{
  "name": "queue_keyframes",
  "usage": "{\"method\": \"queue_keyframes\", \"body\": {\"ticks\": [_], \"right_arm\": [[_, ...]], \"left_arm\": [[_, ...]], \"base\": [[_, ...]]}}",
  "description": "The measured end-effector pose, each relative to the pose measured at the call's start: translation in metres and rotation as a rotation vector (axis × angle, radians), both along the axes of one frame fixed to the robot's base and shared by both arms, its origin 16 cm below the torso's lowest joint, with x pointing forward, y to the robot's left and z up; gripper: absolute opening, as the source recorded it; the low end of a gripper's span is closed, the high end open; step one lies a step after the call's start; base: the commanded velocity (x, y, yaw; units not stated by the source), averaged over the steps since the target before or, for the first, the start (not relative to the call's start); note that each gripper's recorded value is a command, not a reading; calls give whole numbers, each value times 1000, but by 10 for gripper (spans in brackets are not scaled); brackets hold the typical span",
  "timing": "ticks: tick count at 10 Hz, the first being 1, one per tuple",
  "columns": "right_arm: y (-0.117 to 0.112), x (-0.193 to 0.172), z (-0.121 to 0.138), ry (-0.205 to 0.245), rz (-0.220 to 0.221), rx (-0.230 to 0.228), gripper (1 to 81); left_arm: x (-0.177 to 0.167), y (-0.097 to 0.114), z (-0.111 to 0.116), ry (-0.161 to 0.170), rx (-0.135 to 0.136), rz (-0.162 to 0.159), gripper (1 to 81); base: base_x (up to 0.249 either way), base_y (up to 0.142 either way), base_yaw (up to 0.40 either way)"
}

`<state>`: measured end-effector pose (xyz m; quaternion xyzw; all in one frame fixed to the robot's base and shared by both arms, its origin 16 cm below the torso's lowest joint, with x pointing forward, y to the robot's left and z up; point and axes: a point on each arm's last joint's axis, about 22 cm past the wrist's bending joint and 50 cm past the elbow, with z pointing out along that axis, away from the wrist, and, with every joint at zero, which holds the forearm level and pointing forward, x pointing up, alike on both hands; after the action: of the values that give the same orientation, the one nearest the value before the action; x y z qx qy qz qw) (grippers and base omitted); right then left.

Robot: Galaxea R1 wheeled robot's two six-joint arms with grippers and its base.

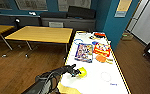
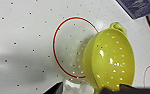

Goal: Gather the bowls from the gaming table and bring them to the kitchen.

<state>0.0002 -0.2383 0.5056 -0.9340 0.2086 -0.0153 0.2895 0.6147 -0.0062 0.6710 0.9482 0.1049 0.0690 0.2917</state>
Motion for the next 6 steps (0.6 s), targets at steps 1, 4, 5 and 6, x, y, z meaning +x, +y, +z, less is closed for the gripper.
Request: {"method": "queue_keyframes", "body": {"ticks": [1, 4, 5, 6], "right_arm": [[0, 0, 0, 1, 0, 0, 10], [0, 3, -1, 1, 5, 0, 10], [1, 5, -1, -2, 6, 0, 10], [3, 6, -1, -2, 6, 3, 10]], "left_arm": [[0, 10, -6, 4, 16, 17, 811], [-2, 41, -26, 24, 65, 70, 811], [3, 52, -28, 25, 81, 97, 811], [9, 64, -28, 23, 98, 122, 811]], "base": [[0, 0, 0], [0, 0, 0], [0, 0, 0], [0, 0, 0]]}}
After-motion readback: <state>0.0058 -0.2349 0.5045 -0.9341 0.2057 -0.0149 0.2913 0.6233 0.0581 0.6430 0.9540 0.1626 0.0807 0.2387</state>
